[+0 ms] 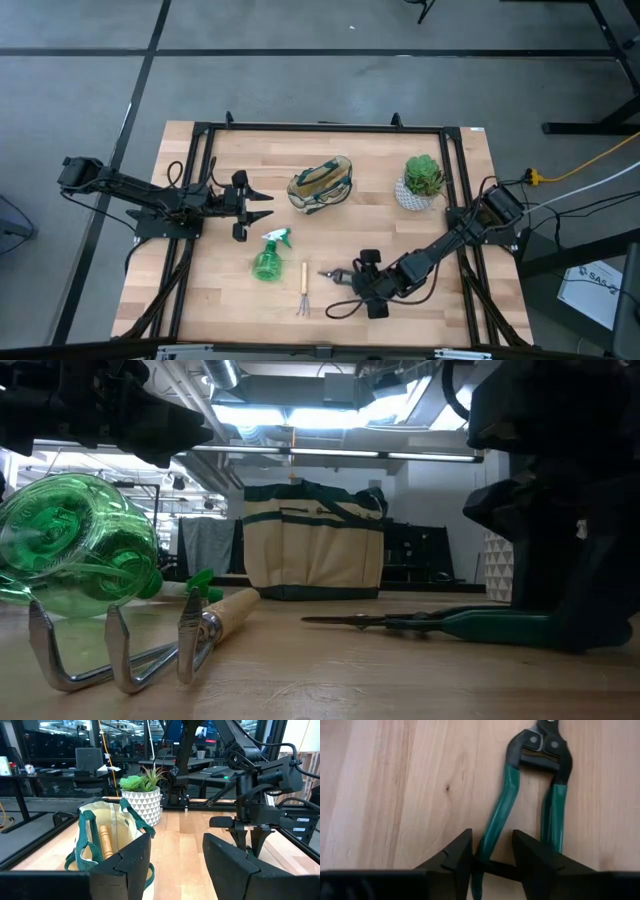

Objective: Pick & Place Garden tools in Gardening bag
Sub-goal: Put the shear scissor into the gardening bag

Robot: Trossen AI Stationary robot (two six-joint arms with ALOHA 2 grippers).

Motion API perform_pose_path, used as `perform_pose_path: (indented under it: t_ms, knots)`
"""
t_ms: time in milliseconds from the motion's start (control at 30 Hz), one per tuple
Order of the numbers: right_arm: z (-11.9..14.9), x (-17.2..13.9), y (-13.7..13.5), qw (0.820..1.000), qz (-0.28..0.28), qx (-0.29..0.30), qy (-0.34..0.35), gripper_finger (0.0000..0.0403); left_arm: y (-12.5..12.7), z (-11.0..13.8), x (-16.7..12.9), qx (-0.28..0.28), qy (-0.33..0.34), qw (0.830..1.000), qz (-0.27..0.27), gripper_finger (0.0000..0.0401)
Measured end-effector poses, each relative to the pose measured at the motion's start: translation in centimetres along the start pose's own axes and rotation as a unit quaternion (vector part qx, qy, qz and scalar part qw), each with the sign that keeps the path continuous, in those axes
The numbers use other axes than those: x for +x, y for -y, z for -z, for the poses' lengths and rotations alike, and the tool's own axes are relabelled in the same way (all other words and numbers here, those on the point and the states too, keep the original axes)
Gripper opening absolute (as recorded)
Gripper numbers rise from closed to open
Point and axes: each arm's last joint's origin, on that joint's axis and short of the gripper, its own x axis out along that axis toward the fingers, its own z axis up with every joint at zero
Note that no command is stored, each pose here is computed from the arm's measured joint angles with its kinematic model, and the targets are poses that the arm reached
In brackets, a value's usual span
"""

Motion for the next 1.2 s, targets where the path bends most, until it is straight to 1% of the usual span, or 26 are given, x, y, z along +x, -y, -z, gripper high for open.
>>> perform_pose_path:
  t_ms: [200,300,433,567,767,900,1000,1200]
  knots:
    - [-0.4,0.2,0.8,1.0,-0.018,0.014,-0.013,0.0088,0.0,0.0,0.0,0.0,0.0,1.0,0.0,0.0176]
    - [-0.5,0.3,1.2,1.0,-0.018,0.019,-0.015,0.0065,0.0,0.0,0.0,0.0,0.0,1.0,0.0,0.0177]
    - [-0.8,0.4,1.7,0.999,-0.029,0.028,-0.021,0.0045,0.0,0.0,0.0,0.0,0.0,1.0,0.0,0.0177]
    - [-1.1,0.5,2.4,0.997,-0.043,0.051,-0.03,0.004,0.0,0.0,0.0,0.0,0.0,1.0,0.0,0.0176]
    - [-1.5,0.7,3.1,0.993,-0.043,0.103,-0.024,0.0038,0.0,0.0,0.0,0.0,0.0,1.0,0.0,0.0177]
    - [-1.8,0.9,3.0,0.991,-0.047,0.123,-0.003,0.0037,0.0,0.0,0.0,0.0,0.0,1.0,0.0,0.0176]
    - [-2.3,0.9,2.8,0.988,-0.06,0.141,0.021,0.0037,0.0,0.0,0.0,0.0,0.0,1.0,0.0,0.0178]
    - [-3.0,0.8,2.5,0.984,-0.09,0.149,0.049,0.0037,0.0,0.0,0.0,0.0,0.0,1.0,0.0,0.0176]
